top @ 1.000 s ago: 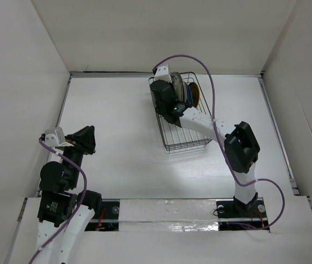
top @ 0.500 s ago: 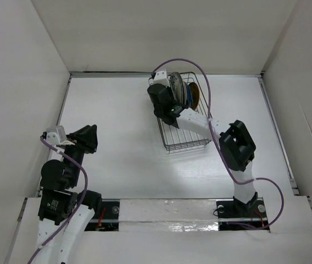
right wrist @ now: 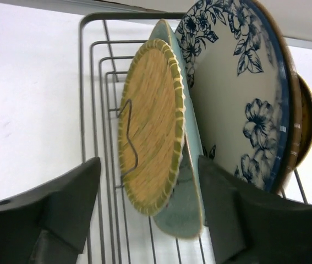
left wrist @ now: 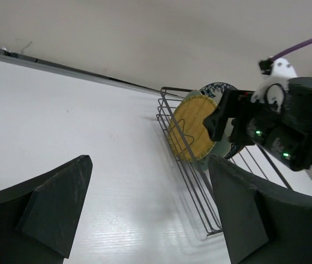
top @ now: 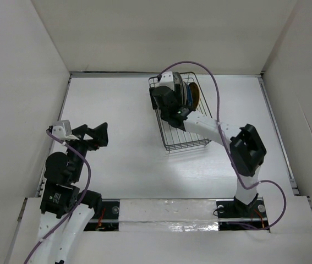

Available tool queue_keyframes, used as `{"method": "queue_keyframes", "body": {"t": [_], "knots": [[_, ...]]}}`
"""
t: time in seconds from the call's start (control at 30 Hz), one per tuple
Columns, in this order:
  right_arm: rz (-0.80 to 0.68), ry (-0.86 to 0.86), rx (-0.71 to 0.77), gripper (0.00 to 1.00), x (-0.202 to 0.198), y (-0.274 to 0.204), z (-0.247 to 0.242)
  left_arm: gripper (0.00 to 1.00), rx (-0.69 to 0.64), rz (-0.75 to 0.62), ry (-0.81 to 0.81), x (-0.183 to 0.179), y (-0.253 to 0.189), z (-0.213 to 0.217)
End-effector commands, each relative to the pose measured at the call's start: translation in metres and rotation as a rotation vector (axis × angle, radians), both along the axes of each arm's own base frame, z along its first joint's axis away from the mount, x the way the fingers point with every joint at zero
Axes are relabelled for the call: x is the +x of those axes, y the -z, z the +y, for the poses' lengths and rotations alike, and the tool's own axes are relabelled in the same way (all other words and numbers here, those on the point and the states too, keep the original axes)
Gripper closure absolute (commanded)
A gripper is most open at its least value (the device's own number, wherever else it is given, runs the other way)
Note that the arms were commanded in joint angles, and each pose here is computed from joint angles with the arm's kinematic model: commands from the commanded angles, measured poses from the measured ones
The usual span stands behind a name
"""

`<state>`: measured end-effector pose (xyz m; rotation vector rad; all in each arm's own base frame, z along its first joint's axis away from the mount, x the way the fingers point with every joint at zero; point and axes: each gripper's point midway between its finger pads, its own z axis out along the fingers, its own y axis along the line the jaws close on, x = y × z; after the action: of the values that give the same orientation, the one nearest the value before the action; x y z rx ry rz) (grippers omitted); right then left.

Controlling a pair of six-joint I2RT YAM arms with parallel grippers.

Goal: Load the plates into the dish rack

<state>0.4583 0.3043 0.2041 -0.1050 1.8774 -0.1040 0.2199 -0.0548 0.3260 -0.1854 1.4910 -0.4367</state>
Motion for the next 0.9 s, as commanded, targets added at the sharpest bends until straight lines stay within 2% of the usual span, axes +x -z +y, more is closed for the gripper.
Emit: {"method": "queue_keyframes", "body": {"t": [0.0, 0.03, 0.07, 0.1, 0.17, 0.2, 0.27, 0.37, 0.4, 0.43, 0.63, 0.87], "knots": [[-0.161, -0.098, 0.238, 0.18, -0.027, -0.104, 0.009, 0.13, 0.004, -0.024, 0.01, 0.004, -0.008, -0.003], [-0.166, -0.115, 0.247, 0.15, -0.034, -0.106, 0.005, 0.11, 0.006, -0.016, 0.014, 0.006, -0.007, -0.004], [-0.197, -0.157, 0.29, 0.07, -0.05, -0.132, 0.004, 0.08, 0.01, -0.005, 0.017, 0.007, -0.004, -0.005], [-0.206, -0.185, 0.302, 0.06, -0.061, -0.14, 0.005, 0.06, 0.015, 0.014, 0.019, 0.011, -0.001, -0.006], [-0.207, -0.209, 0.307, 0.04, -0.08, -0.142, 0.0, 0.05, 0.022, 0.033, 0.03, 0.015, 0.003, -0.009], [-0.242, -0.228, 0.346, 0.04, -0.098, -0.164, -0.009, 0.04, 0.026, 0.048, 0.031, 0.017, 0.006, -0.01], [-0.271, -0.221, 0.379, 0.04, -0.114, -0.174, -0.025, 0.03, 0.031, 0.06, 0.038, 0.019, 0.009, -0.012], [-0.312, -0.19, 0.462, 0.04, -0.144, -0.187, -0.066, 0.03, 0.035, 0.056, 0.042, 0.019, 0.009, -0.012], [-0.301, -0.183, 0.464, 0.05, -0.151, -0.176, -0.076, 0.03, 0.033, 0.045, 0.045, 0.018, 0.007, -0.012], [-0.339, -0.179, 0.509, 0.05, -0.166, -0.192, -0.096, 0.03, 0.034, 0.037, 0.046, 0.017, 0.006, -0.012], [-0.3, -0.155, 0.506, 0.0, -0.2, -0.172, -0.142, 0.01, 0.037, 0.032, 0.041, 0.017, 0.006, -0.011], [-0.318, -0.093, 0.573, 0.06, -0.224, -0.156, -0.182, 0.01, 0.044, 0.044, 0.035, 0.018, 0.01, -0.01]]}}
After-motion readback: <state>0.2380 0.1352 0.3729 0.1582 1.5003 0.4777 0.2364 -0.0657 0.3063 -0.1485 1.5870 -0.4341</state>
